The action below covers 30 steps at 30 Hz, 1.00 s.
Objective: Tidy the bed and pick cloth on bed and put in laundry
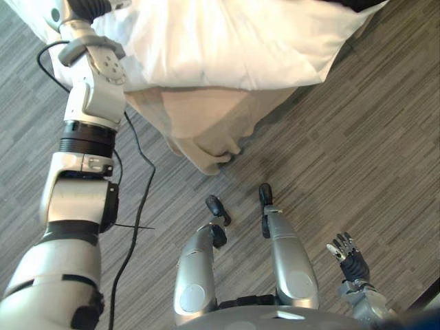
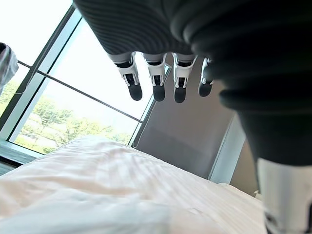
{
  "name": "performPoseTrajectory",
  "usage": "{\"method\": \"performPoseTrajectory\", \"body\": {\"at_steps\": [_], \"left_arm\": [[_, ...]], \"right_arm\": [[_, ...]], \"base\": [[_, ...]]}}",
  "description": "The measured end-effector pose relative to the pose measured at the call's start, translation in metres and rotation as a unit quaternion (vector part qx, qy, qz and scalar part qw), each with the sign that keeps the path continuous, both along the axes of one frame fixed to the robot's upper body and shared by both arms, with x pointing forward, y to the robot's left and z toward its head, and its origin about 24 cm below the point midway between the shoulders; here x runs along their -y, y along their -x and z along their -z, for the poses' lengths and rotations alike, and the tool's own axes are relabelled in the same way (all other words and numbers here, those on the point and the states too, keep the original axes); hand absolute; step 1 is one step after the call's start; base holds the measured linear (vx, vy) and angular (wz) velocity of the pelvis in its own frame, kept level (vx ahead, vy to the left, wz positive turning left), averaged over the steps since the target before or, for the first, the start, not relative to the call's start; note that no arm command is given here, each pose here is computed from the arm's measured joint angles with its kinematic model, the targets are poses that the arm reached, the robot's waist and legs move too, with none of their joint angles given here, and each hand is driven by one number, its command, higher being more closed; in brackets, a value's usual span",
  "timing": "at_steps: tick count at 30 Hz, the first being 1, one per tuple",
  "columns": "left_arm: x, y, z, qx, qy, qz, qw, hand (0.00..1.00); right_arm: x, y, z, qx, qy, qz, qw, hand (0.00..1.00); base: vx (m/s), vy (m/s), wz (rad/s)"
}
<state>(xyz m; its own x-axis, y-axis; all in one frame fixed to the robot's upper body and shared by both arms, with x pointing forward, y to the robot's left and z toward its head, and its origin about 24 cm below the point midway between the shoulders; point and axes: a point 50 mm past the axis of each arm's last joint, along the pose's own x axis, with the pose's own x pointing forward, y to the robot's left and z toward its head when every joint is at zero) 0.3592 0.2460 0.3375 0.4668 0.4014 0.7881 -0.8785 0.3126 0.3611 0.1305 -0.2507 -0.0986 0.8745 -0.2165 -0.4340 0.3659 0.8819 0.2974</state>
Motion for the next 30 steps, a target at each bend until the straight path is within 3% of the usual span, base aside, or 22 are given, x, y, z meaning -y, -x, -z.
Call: {"method": "performPoseTrajectory", "body": {"at_steps": [1,13,23,30], "left_arm": [[0.0,0.001,-0.002,0.007,0.0,-0.002,1.0,1.0],[0.01,-0.005,0.001,-0.017,0.01,0.02,1.0,1.0],[0.036,-0.01,-0.002,-0.026,-0.051,0.063,0.996,1.0],[0.054,-0.007,-0.002,-0.027,-0.092,0.133,0.987,1.0]], "right_arm": [[0.001,-0.005,-0.004,0.014,-0.009,0.007,1.0,0.0],[0.011,-0.029,-0.017,0.064,-0.03,0.025,0.997,0.0],[0.015,-0.043,-0.028,0.092,-0.025,0.026,0.995,0.0],[0.017,-0.041,-0.026,0.079,-0.015,0.035,0.996,0.0]], "base": [[-0.05,0.005,0.0],[0.0,0.002,-0.03],[0.01,0.015,0.05],[-0.02,0.024,0.08]]}}
